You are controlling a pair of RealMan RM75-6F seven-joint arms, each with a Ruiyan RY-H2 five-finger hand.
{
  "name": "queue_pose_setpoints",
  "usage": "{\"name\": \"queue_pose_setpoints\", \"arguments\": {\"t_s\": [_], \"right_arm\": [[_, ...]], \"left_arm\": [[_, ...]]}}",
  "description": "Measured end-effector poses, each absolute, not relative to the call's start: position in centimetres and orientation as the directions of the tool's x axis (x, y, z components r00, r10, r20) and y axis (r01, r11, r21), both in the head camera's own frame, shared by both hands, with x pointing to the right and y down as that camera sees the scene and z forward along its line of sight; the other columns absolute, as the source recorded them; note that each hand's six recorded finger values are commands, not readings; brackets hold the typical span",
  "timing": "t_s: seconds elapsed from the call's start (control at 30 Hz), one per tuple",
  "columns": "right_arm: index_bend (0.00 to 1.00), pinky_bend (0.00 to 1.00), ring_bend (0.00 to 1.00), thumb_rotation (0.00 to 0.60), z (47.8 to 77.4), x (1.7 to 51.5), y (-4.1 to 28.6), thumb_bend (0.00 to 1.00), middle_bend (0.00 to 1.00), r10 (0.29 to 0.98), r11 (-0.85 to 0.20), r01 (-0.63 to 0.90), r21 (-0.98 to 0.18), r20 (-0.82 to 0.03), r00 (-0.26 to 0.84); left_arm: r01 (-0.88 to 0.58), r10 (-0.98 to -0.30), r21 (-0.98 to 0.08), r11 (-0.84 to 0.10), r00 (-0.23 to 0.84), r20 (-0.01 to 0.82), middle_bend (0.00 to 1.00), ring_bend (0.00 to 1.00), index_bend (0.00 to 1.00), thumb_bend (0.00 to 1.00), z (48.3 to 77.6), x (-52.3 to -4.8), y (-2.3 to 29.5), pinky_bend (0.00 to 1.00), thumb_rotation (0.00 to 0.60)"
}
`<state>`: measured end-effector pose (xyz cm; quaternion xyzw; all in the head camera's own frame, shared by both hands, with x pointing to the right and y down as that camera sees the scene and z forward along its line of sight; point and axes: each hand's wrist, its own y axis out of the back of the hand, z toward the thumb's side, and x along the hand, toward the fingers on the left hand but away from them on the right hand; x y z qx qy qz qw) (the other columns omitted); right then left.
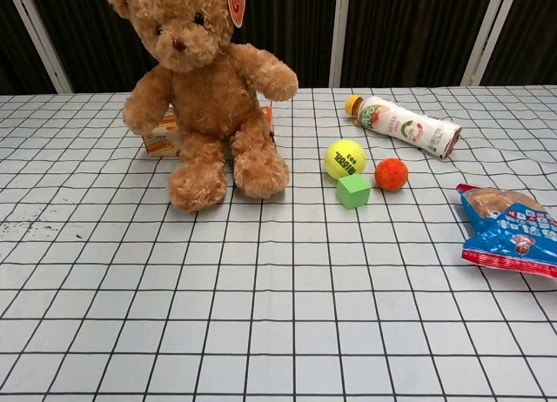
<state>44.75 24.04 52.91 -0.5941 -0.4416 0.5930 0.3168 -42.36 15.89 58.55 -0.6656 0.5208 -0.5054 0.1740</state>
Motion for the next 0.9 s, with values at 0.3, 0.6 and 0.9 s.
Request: {"name": "queue_pose_setpoints", "arguments": {"t_s": [0.3, 0.6, 0.9], "right_arm": [[0.00, 0.00, 0.00, 0.600, 53.1, 45.0, 24.0, 0.11, 0.00, 0.896, -0.415, 0.152, -0.897, -0.432, -0.104], [0.00, 0.00, 0.00, 0.600, 53.3, 45.5, 23.8, 0.11, 0.00, 0.892, -0.417, 0.152, -0.896, -0.436, -0.120], [0.00, 0.00, 0.00, 0.600, 53.8, 46.0, 23.7, 0.11, 0.00, 0.881, -0.431, 0.151, -0.890, -0.451, -0.142]], "left_arm": [[-0.743, -0.814, -0.535, -0.402, 0.022, 0.581, 0.00, 0.00, 0.11, 0.23, 61.5, -38.1, 10.4, 0.00, 0.600], [-0.837, -0.789, -0.404, -0.370, 0.054, 0.612, 0.04, 0.00, 0.17, 0.23, 65.0, -34.7, 6.6, 0.00, 0.600], [-0.855, -0.761, -0.364, -0.370, 0.054, 0.647, 0.06, 0.00, 0.19, 0.26, 68.5, -32.4, 5.1, 0.00, 0.600]]}}
